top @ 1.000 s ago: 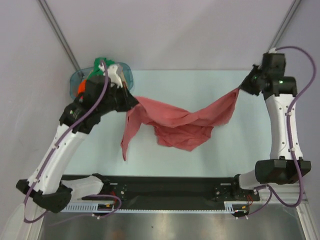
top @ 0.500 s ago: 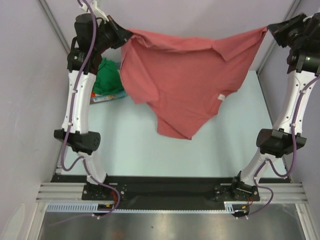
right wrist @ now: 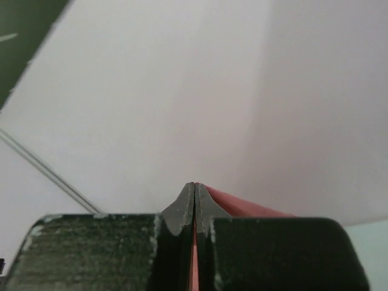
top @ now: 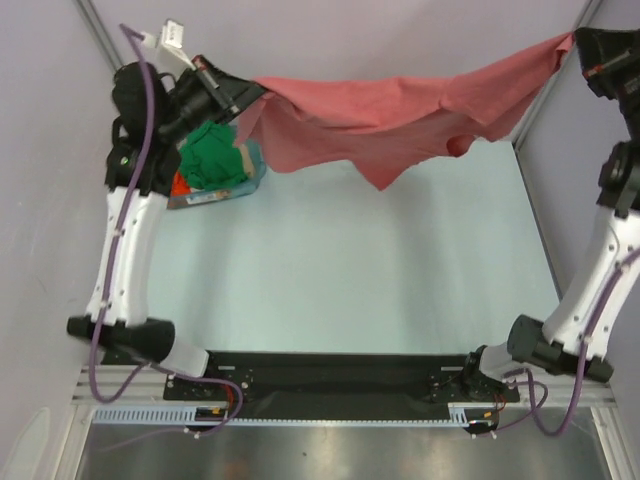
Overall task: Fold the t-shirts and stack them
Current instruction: Flatten the tshirt out
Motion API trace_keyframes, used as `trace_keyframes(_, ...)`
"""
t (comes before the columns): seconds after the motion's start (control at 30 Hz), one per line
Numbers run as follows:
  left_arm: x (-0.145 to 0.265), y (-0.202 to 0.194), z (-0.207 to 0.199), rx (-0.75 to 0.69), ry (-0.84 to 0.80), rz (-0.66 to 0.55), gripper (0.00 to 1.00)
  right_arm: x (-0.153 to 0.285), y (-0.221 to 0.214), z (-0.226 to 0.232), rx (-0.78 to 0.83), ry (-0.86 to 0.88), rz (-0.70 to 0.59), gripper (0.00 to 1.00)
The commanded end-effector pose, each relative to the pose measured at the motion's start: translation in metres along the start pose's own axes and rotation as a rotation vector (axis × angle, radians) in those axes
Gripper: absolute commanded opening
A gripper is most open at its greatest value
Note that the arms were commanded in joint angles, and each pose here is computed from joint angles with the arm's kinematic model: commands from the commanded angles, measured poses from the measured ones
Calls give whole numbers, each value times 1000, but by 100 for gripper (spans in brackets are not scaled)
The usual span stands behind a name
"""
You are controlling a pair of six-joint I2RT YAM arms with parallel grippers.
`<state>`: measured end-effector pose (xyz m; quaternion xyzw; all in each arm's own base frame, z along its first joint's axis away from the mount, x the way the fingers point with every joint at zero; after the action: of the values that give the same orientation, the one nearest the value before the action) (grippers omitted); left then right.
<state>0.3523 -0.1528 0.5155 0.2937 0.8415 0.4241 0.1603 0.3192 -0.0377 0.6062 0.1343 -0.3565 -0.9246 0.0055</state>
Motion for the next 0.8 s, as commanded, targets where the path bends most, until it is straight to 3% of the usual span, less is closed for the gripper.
trace_keyframes(0.0,60,19,-65,-36,-159,-105,0,68,29,84,170,137,-185,0)
trace_keyframes(0.13,110,11,-97,-31,-208,-130,0,113,41,129,232,190,-295,0)
trace_keyframes(0.37,137,-30,-81,64,-129,-84,0,163,48,155,299,164,-439,0)
trace_keyframes(0.5,122,-51,-48,116,-32,-56,0,123,43,125,278,93,-379,0)
trace_keyframes(0.63,95,-67,-7,156,69,-64,0,57,20,65,212,11,-260,0)
trace_keyframes(0.77,57,-103,53,205,173,-28,0,-18,-31,-32,148,-72,-128,0)
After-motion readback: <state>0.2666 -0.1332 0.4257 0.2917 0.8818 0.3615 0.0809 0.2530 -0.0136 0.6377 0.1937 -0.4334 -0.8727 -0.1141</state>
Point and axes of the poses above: each gripper's point midway between its finger pads, its own x axis back along the fingers, its own z axis along the line the jaws close on, y = z × x, the point moved 5 cm from there along x, back along the fingers, and after that the axes turned 7 degrees about -x, right-handed, at the moved point
